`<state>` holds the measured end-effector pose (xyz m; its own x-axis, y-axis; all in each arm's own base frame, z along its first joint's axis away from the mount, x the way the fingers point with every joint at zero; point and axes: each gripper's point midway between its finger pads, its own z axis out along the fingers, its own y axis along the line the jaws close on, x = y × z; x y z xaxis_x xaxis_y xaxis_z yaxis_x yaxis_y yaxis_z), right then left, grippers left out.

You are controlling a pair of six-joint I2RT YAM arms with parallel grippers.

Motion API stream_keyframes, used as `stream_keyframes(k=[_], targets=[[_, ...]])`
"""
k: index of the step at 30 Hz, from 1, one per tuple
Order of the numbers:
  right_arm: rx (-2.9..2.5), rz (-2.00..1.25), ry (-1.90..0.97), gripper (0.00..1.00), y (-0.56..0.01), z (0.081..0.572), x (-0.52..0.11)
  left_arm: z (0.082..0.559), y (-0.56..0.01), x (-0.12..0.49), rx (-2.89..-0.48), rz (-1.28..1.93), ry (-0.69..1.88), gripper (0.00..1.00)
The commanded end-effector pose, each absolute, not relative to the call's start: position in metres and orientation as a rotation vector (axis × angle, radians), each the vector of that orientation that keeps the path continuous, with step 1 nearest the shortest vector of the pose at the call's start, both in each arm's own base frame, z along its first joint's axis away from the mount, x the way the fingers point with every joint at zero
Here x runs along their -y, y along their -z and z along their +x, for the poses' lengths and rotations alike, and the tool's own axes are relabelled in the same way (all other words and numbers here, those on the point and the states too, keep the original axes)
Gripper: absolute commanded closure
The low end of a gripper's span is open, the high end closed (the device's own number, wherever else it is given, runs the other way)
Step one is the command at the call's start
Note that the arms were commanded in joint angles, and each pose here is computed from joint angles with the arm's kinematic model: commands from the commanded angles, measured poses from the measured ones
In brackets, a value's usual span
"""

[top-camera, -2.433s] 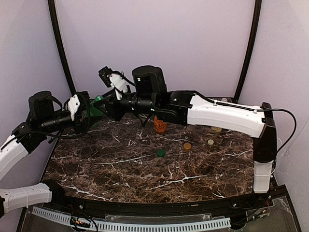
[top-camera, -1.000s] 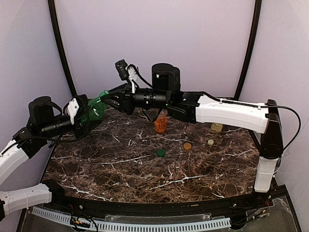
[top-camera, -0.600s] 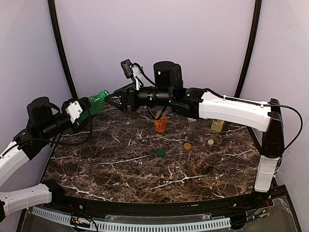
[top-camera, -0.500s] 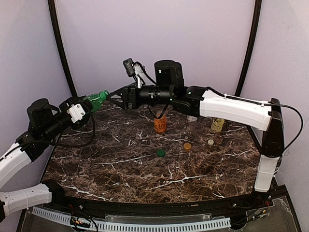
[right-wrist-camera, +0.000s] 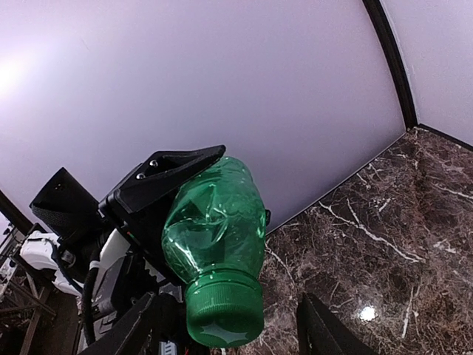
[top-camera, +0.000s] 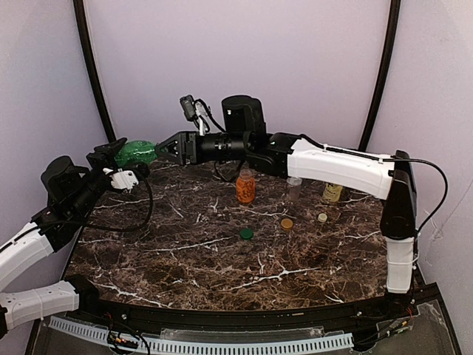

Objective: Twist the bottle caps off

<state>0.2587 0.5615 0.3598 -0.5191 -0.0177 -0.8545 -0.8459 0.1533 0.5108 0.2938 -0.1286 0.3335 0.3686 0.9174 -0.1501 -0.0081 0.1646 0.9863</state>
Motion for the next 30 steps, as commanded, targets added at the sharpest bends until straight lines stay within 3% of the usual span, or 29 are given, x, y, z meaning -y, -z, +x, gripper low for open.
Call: stream_keyframes(k=[1, 5, 9, 13, 19, 30], targets=[[-1.665, -0.812, -1.507, 0.43, -0.373, 0.262, -0.565, 0.293, -0.336, 0.128, -0.948, 1.215, -0.871, 0.64], [-1.655, -0.816, -1.521, 0.61, -0.372, 0.260, -0.565, 0.293, -0.334, 0.129, -0.956, 1.223, -0.862, 0.65], [-1.650, -0.822, -1.529, 0.67, -0.369, 0.260, -0.565, 0.290, -0.328, 0.131, -0.954, 1.247, -0.847, 0.65], [-1.642, -0.852, -1.517, 1.00, -0.365, 0.257, -0.564, 0.287, -0.321, 0.134, -0.981, 1.270, -0.794, 0.65], [-1.532, -1.091, -1.466, 1.00, -0.360, 0.231, -0.560, 0.281, -0.316, 0.139, -1.116, 1.282, -0.613, 0.67], [-1.139, -1.740, -0.847, 1.00, -0.301, 0.168, -0.553, 0.205, -0.295, 0.189, -1.356, 1.395, 0.213, 0.69]])
